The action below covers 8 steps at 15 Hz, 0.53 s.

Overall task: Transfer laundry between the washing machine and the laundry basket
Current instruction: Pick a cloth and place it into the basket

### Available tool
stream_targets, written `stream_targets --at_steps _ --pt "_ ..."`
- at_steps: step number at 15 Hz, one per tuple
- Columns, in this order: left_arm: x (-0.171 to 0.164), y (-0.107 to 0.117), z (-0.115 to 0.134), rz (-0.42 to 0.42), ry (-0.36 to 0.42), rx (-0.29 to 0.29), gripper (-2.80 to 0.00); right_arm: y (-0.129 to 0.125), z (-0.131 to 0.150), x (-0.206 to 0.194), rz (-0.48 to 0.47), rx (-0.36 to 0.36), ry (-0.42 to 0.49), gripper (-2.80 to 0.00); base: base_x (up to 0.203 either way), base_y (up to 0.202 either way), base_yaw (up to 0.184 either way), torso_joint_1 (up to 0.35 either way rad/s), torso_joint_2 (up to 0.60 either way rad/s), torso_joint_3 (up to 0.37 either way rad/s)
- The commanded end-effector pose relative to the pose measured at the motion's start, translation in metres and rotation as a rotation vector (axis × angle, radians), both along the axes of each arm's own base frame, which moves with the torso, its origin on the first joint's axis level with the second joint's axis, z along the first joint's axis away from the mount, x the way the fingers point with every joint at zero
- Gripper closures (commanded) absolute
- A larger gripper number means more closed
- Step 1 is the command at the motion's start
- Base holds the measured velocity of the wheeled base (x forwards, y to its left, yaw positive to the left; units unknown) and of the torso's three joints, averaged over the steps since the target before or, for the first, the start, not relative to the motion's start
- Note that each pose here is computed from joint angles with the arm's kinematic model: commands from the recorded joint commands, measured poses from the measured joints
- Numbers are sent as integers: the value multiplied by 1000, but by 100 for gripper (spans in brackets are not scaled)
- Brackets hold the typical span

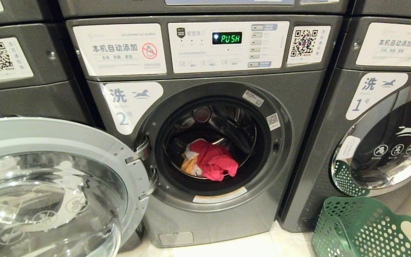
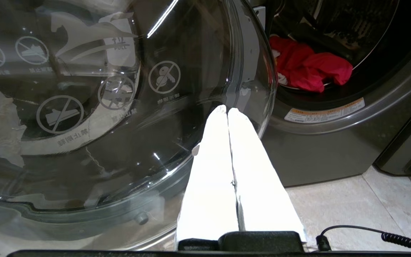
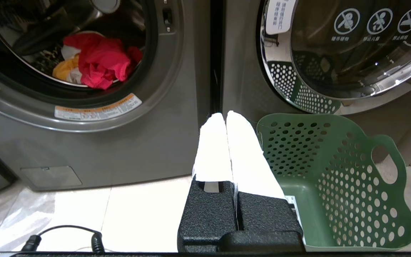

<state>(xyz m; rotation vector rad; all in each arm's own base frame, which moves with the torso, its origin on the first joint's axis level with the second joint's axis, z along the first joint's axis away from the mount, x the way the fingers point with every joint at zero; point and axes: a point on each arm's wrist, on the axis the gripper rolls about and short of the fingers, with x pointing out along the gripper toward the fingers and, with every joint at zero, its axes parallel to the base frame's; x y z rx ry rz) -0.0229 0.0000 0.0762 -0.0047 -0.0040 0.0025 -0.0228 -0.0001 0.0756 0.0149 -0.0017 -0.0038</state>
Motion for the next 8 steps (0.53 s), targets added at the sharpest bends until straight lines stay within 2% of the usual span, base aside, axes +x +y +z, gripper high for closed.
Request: stream_targets --at_steps 1,8 --pt "0 0 0 1 -1 0 0 0 0 0 1 -1 0 0 0 0 0 3 10 -183" --pt "0 0 0 1 -1 0 0 0 0 0 1 0 0 0 0 0 0 1 2 -198"
